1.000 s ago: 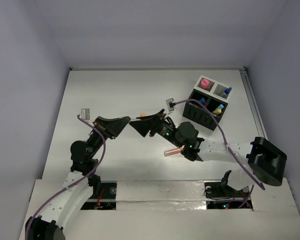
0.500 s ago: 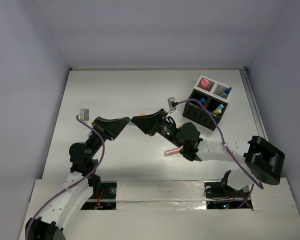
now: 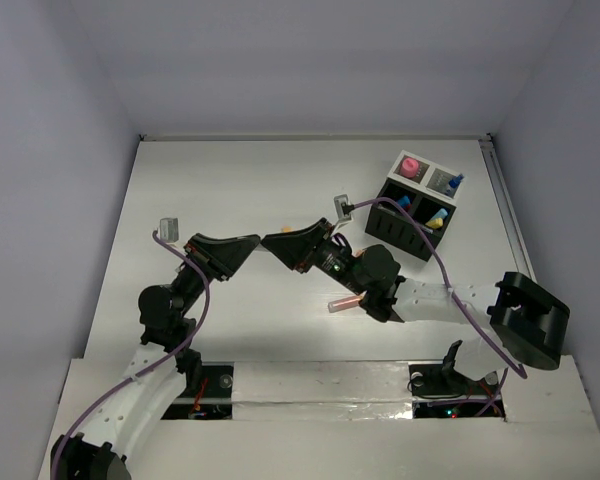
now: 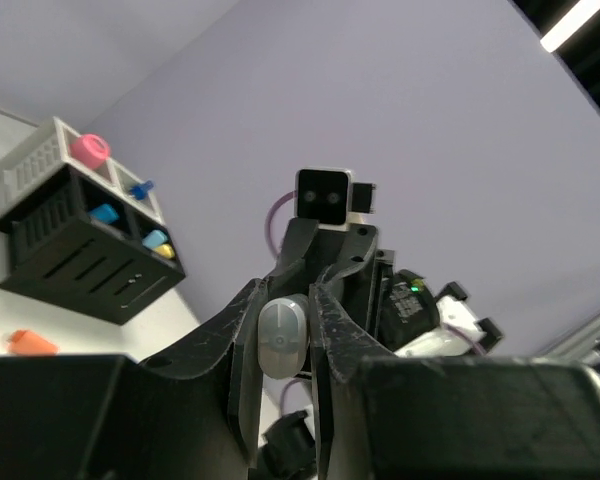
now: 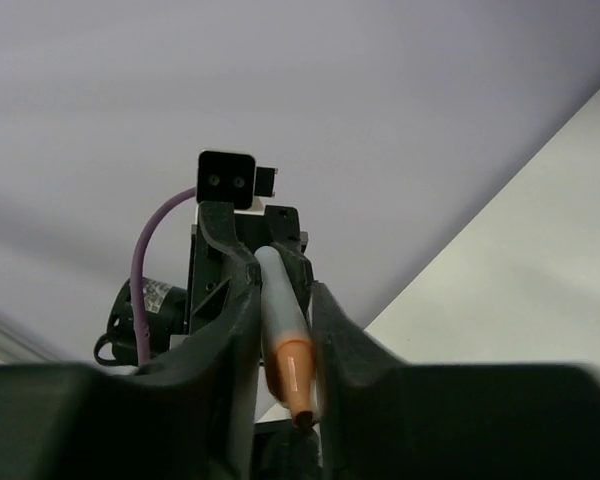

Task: Sort the stationery into containers
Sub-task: Pick up the pen from the center of the board.

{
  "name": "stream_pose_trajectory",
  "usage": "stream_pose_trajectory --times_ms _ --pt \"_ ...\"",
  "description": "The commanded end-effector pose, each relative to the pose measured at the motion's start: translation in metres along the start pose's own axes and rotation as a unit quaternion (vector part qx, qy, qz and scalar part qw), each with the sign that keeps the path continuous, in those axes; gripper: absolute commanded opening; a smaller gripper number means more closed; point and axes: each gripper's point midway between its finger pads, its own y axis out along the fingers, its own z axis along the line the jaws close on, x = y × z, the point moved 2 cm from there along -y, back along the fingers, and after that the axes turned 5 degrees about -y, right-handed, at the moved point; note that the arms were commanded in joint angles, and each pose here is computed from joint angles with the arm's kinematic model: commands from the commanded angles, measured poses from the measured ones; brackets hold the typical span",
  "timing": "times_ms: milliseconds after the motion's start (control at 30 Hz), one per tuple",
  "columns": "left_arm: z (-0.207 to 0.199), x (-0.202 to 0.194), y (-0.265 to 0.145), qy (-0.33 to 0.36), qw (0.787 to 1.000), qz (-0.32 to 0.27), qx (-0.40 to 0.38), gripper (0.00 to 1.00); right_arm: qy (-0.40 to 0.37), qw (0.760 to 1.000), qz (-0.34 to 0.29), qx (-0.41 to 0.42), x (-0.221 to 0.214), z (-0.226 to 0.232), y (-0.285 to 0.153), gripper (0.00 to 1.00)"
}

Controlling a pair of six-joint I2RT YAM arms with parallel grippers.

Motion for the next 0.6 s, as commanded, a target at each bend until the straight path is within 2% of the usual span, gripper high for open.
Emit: stream_pose_trajectory --times_ms 0,100,167,233,333,433,467,500,533,567 --pt "-0.022 0.002 0.001 0.027 0.999 0.000 -0.045 0.00 -0.003 1.000 -0.010 0.013 0.005 0.005 0.001 0.14" --pt "-0.021 0.002 0.002 0.030 0.999 0.006 -0.040 0.00 -0.007 1.000 -0.006 0.014 0.004 0.005 -0.001 0.00" --pt "-0.018 -0.003 0.002 0.034 0.999 0.022 -0.035 0.09 -0.020 1.000 0.002 0.008 0.006 0.006 -0.004 0.00" --pt "-0.019 -0.005 0.003 0.048 0.998 0.035 -0.030 0.22 -0.033 0.999 0.006 -0.005 0.013 0.000 -0.007 0.00" --pt "-0.012 -0.011 0.001 0.066 0.996 0.061 -0.006 0.41 -0.061 0.997 0.043 -0.028 0.025 -0.010 -0.013 0.00" --pt "-0.007 -0.015 -0.002 0.076 0.994 0.080 0.021 0.51 -0.083 0.990 0.109 -0.041 0.040 -0.023 -0.023 0.00" --pt "-0.005 -0.016 -0.003 0.087 0.992 0.089 0.030 0.53 -0.088 0.984 0.140 -0.060 0.038 -0.034 -0.032 0.00" --pt "-0.004 -0.017 -0.004 0.090 0.991 0.094 0.035 0.53 -0.089 0.981 0.173 -0.027 0.042 -0.024 -0.033 0.00" --pt "-0.004 -0.018 -0.004 0.092 0.990 0.099 0.039 0.53 -0.094 0.977 0.186 -0.041 0.053 -0.037 -0.036 0.00" --pt "-0.001 -0.019 -0.004 0.100 0.988 0.111 0.049 0.53 -0.099 0.969 0.226 -0.037 0.056 -0.041 -0.042 0.00"
